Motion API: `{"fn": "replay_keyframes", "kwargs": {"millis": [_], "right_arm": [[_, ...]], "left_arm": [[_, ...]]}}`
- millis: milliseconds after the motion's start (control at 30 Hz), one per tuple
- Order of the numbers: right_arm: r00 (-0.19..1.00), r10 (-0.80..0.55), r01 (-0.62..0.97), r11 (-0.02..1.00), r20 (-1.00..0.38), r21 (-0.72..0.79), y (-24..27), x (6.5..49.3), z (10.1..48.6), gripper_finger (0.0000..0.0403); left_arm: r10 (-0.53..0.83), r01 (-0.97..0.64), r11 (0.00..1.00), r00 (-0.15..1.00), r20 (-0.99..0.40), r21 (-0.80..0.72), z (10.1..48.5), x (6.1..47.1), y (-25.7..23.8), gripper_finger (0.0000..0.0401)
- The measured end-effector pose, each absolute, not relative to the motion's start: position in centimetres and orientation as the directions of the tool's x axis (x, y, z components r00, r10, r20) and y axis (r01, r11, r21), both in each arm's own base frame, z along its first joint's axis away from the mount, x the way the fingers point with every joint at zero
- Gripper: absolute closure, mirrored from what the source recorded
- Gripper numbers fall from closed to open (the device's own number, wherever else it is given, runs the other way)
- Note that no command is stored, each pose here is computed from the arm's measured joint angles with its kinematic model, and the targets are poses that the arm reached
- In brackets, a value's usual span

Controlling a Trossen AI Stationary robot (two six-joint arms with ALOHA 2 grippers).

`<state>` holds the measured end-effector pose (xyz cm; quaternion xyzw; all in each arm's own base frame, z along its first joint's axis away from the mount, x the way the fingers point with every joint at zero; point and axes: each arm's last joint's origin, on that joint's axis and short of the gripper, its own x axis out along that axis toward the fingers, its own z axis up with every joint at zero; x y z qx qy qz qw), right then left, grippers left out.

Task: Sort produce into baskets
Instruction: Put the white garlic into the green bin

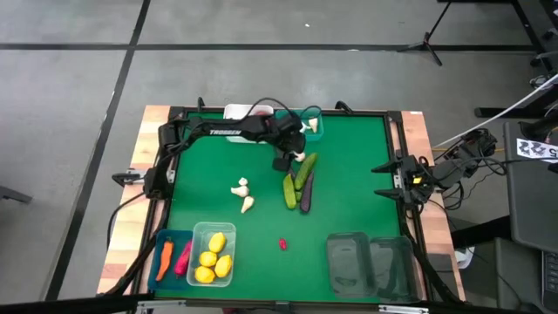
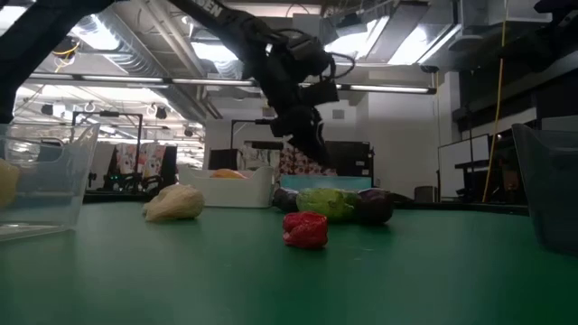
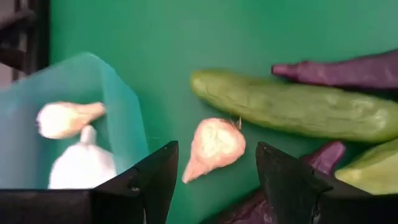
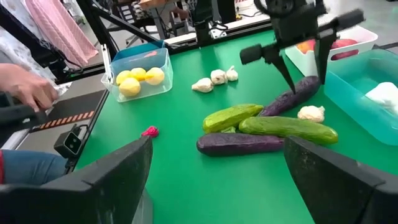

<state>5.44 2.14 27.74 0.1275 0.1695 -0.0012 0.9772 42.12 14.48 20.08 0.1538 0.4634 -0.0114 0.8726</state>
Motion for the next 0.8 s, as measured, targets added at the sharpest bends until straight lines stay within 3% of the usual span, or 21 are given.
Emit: {"fn": "replay_keyframes", "kwargs": {"millis": [300,800], "right_arm": [[0.942,0.04,0.046,0.968,-0.334,0.247,2.1,5.4,27.7,0.0042],[0.942,0.04,0.046,0.968,-0.334,0.247,2.1,5.4,27.7,0.0042]], "left_arm": [[0.102,0.238,0.938,0.508,-0.855,0.252,16.5,42.8,14.7,0.0214],[0.077,0.243,0.935,0.572,-0.816,0.259,16.7,43.6,15.4,0.0215]]}}
